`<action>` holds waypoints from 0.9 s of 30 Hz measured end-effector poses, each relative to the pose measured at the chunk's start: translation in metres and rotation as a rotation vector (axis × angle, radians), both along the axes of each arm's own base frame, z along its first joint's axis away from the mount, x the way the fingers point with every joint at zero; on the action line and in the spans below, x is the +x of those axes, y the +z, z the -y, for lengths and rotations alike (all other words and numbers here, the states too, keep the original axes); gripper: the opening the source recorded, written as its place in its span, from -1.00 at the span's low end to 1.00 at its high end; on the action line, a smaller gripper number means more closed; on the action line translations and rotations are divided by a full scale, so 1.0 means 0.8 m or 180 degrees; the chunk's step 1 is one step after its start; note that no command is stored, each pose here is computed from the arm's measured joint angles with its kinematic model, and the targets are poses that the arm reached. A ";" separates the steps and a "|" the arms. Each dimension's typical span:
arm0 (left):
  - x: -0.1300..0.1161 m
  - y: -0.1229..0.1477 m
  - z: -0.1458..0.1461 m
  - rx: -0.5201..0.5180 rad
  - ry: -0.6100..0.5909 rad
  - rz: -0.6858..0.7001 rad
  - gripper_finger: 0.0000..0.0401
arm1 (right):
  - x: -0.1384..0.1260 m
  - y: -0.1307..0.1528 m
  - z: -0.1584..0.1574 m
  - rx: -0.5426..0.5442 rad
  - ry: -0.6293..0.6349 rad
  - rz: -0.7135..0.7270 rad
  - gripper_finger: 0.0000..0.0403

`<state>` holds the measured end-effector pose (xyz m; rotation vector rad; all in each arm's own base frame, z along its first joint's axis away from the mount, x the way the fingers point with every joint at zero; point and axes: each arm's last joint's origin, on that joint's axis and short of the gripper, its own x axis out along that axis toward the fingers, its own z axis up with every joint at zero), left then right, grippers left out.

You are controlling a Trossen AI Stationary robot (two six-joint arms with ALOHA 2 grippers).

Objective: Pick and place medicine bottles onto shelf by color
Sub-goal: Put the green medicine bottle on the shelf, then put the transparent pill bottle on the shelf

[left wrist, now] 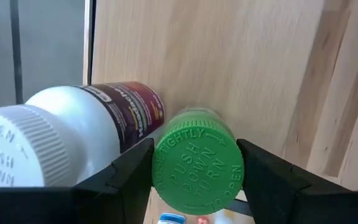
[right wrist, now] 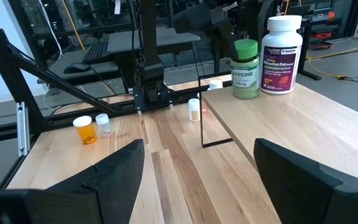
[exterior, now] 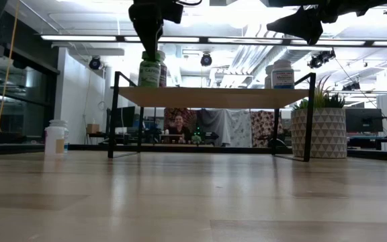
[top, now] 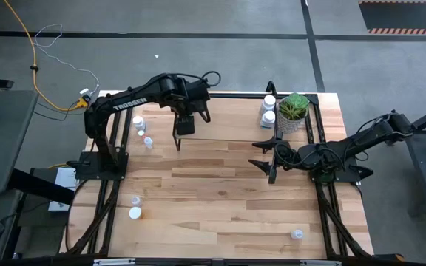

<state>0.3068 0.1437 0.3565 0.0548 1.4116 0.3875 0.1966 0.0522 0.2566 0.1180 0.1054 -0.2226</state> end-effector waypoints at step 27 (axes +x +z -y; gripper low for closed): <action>0.001 -0.003 -0.001 0.0110 0.0256 -0.0019 0.52 | 0.000 0.000 0.000 -0.0008 0.0000 -0.0002 0.46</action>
